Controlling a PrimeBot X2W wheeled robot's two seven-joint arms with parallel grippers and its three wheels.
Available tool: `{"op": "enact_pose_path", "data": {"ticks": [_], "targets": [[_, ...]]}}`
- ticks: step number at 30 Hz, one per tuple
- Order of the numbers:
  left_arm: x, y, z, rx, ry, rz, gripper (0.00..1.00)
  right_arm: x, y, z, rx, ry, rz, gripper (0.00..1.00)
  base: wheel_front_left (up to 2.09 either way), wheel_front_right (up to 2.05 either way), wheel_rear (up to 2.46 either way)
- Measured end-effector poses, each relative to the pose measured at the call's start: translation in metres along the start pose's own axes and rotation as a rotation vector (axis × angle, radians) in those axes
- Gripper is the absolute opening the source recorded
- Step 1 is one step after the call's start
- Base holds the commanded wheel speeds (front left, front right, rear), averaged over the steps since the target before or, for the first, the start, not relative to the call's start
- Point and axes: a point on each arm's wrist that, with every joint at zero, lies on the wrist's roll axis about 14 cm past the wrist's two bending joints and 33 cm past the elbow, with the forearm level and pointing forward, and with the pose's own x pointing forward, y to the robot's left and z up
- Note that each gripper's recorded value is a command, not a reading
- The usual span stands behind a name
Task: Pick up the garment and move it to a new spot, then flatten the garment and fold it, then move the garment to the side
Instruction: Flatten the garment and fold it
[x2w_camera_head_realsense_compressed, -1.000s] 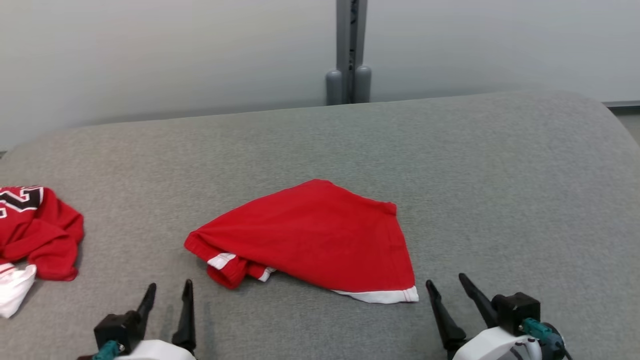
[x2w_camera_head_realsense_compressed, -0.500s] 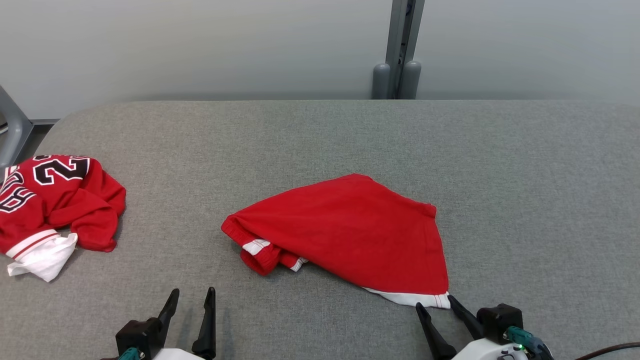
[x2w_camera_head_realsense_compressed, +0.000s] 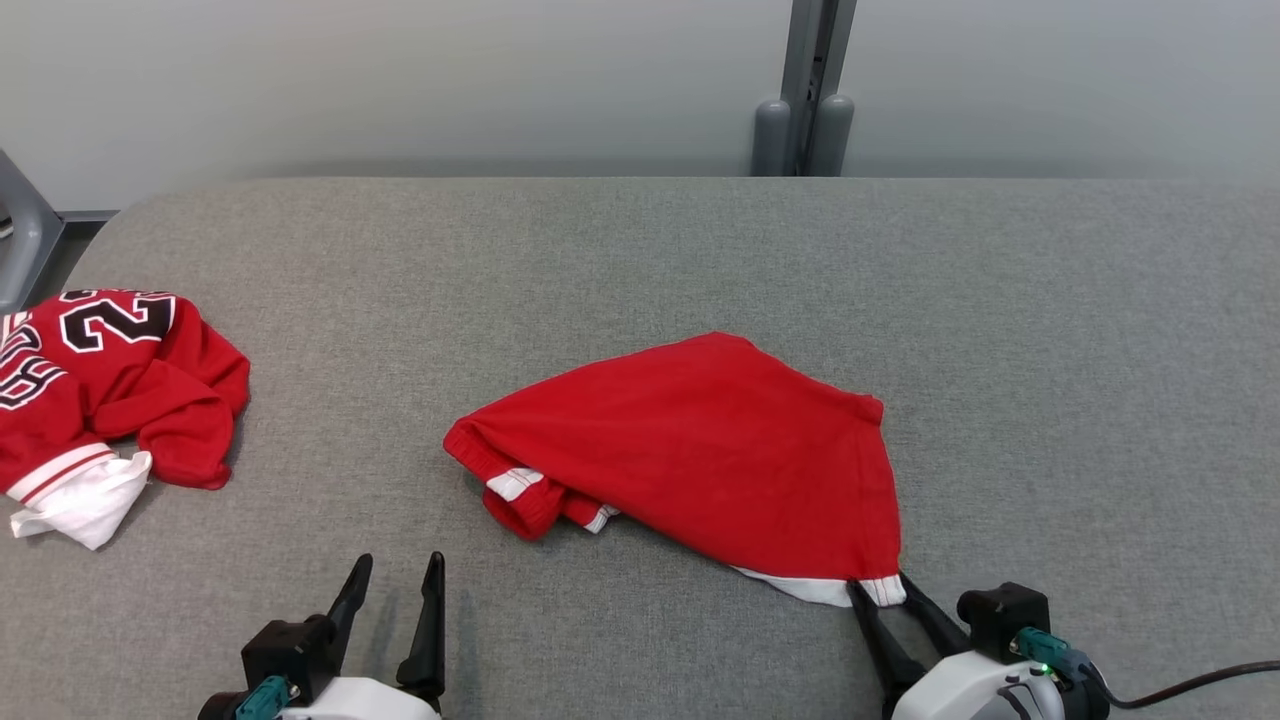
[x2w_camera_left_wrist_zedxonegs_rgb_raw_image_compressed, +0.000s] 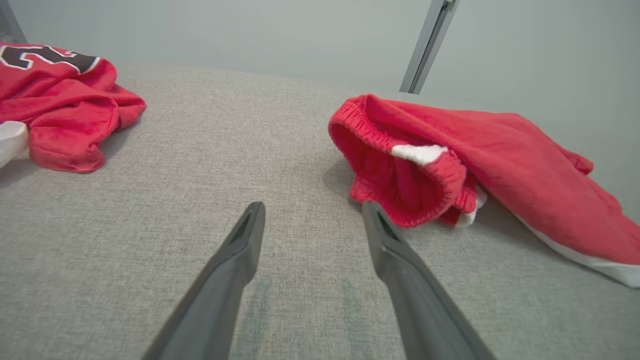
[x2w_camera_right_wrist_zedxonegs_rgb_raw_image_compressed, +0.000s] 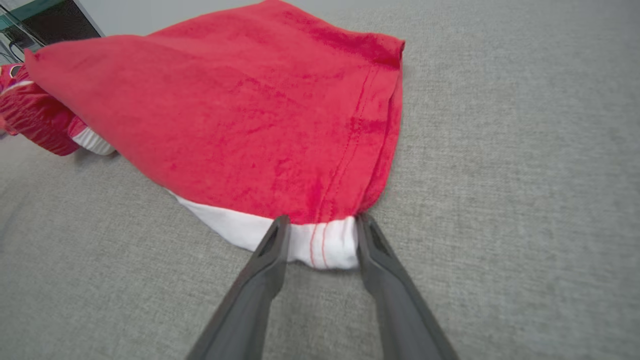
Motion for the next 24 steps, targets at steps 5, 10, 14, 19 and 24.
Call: {"op": "enact_pose_path", "data": {"ticks": [5,10,14,19,24], "targets": [[0.001,0.002,0.001,-0.002,-0.001,0.006,1.00,0.003,0.003,-0.003,-0.003,0.012,0.012,0.00,0.00,0.00,0.00],[0.000,0.002,0.000,-0.005,0.001,0.009,1.00,0.007,-0.010,0.017,0.004,-0.042,-0.020,0.00,0.00,0.00,0.00],[0.000,-0.001,0.000,-0.007,-0.001,-0.002,1.00,0.010,-0.032,0.055,0.020,-0.153,-0.078,0.00,0.00,0.00,0.00],[0.000,-0.008,-0.002,-0.003,0.007,-0.026,1.00,0.014,-0.056,0.090,0.016,-0.240,-0.131,0.00,0.00,0.00,0.00],[0.001,-0.017,-0.007,0.004,0.023,-0.057,1.00,0.023,-0.077,0.119,-0.008,-0.295,-0.175,0.00,0.00,0.00,0.00]]}}
